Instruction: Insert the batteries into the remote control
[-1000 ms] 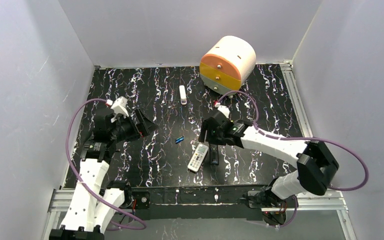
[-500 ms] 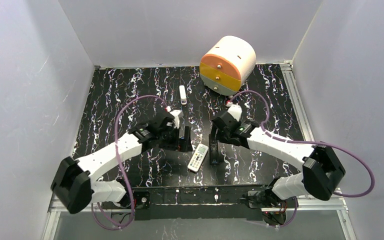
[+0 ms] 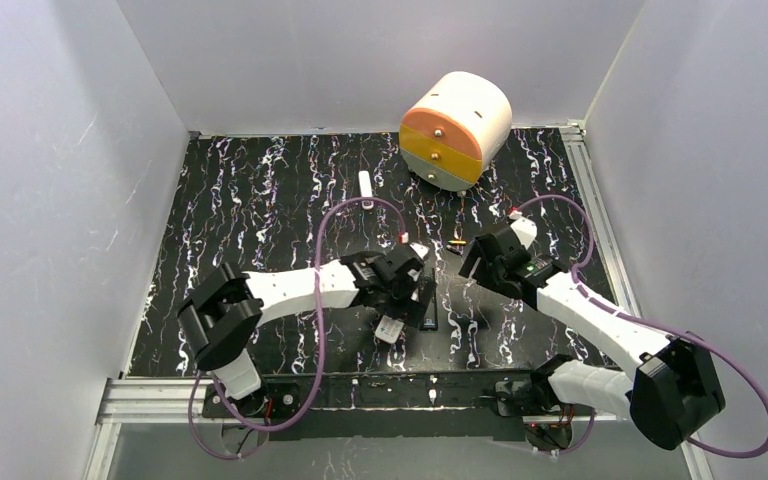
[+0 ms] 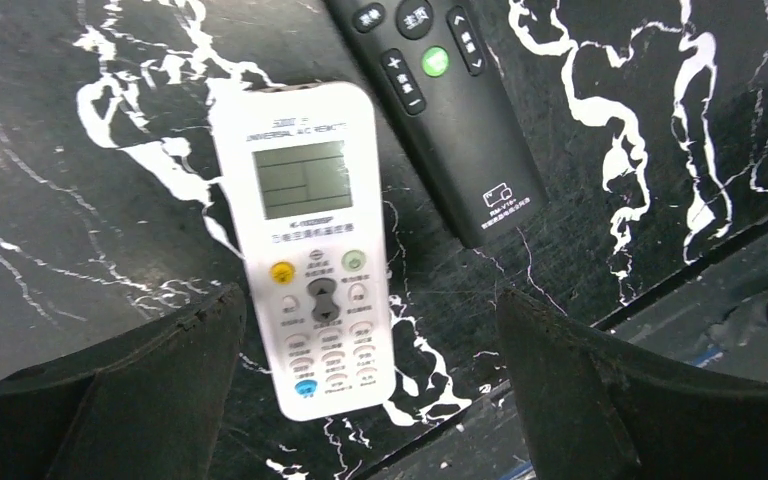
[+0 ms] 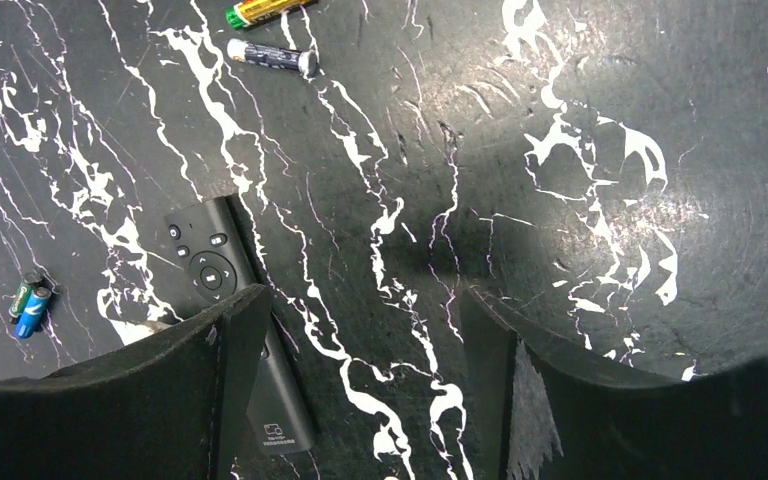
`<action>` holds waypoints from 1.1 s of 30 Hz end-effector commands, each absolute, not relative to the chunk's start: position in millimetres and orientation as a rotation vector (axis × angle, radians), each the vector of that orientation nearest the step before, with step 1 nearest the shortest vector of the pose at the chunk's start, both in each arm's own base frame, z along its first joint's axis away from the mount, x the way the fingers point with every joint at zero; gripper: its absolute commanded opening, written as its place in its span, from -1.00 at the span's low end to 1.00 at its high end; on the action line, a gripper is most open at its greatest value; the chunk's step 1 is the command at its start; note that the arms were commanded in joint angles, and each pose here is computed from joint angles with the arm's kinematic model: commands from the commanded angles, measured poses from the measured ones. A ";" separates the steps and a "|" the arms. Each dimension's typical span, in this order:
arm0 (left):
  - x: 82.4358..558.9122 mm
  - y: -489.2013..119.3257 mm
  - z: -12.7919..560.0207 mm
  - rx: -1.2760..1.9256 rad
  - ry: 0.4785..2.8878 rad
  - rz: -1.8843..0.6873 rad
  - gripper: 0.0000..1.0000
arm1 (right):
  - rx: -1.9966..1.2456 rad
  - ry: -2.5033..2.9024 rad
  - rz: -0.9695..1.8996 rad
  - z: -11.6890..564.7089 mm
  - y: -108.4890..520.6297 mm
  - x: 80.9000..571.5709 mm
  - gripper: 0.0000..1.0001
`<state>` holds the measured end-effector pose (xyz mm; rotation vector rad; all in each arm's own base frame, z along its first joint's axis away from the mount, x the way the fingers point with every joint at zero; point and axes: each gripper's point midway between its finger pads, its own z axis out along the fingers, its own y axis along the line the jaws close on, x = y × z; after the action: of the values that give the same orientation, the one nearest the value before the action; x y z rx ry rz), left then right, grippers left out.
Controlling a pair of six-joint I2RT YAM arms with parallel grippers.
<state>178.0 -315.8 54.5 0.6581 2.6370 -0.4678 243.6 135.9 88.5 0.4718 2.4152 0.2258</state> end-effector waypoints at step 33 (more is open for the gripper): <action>195.3 -330.1 98.9 0.833 2.491 -0.310 -0.87 | 0.277 2.434 0.571 132.2 163.4 226.5 0.68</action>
<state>186.8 -307.0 28.8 0.7854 2.6356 -0.1024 218.7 140.0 85.6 0.4705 2.5071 0.3945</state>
